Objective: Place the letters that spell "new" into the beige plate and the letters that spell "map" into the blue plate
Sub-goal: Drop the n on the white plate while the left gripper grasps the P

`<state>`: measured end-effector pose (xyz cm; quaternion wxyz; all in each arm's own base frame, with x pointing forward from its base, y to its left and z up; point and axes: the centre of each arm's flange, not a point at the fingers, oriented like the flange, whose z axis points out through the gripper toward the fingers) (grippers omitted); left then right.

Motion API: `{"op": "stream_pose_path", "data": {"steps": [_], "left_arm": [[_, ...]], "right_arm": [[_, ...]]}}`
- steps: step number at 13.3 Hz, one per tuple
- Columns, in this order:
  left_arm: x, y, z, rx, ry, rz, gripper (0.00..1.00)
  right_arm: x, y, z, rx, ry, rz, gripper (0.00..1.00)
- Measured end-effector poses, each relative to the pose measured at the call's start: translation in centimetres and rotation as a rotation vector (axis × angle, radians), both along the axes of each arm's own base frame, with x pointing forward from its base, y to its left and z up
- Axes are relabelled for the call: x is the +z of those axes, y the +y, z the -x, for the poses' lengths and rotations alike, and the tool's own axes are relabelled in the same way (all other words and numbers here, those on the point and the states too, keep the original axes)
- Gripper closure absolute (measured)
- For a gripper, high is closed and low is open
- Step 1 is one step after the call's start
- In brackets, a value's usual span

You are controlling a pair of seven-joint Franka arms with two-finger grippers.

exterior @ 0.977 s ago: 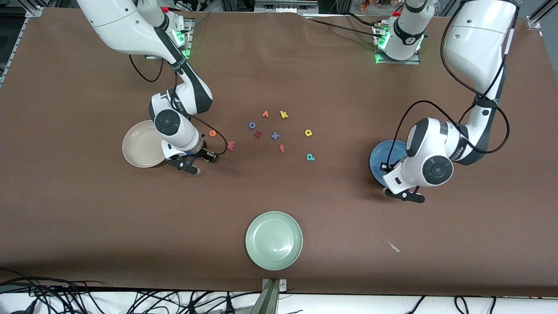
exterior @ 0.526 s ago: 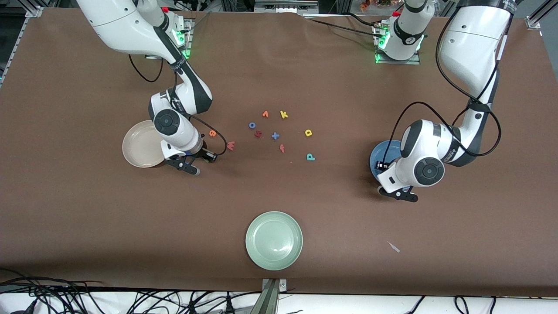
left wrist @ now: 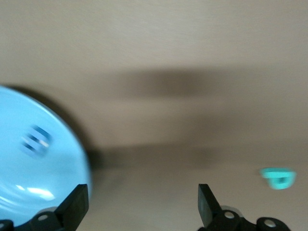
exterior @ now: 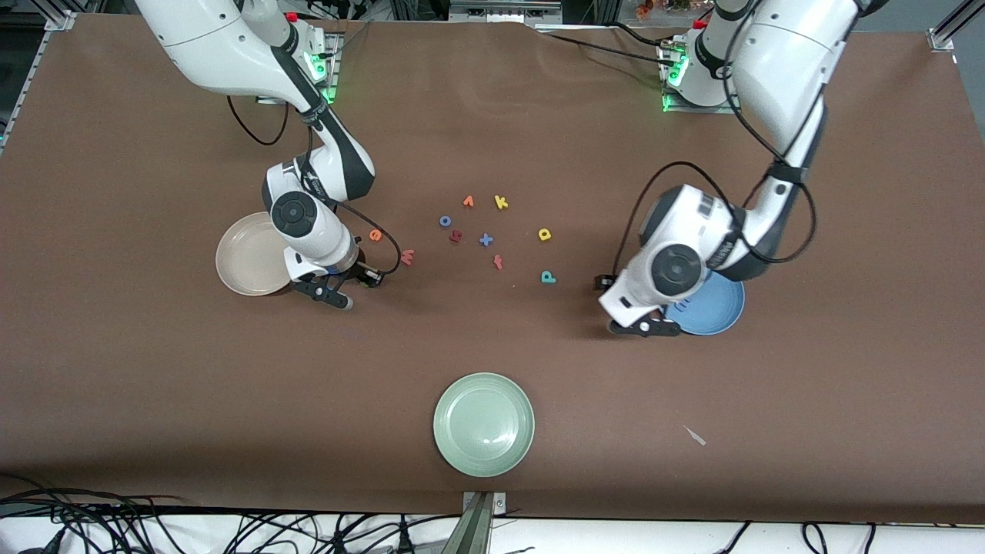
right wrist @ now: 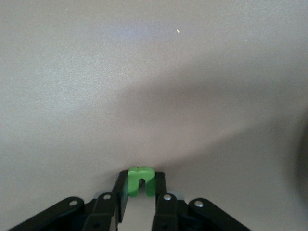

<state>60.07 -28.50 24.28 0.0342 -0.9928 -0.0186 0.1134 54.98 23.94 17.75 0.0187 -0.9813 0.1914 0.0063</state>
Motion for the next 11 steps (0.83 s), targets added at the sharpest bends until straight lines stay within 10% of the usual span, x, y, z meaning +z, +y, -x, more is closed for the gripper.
{"op": "stream_pose_path", "data": {"steps": [11], "left_arm": [[-5.8, -10.1, 3.9, 0.381, -0.108, 0.011, 0.02]], "right_arm": [[7.5, -6.4, -1.1, 0.181, 0.112, 0.099, 0.74]]}}
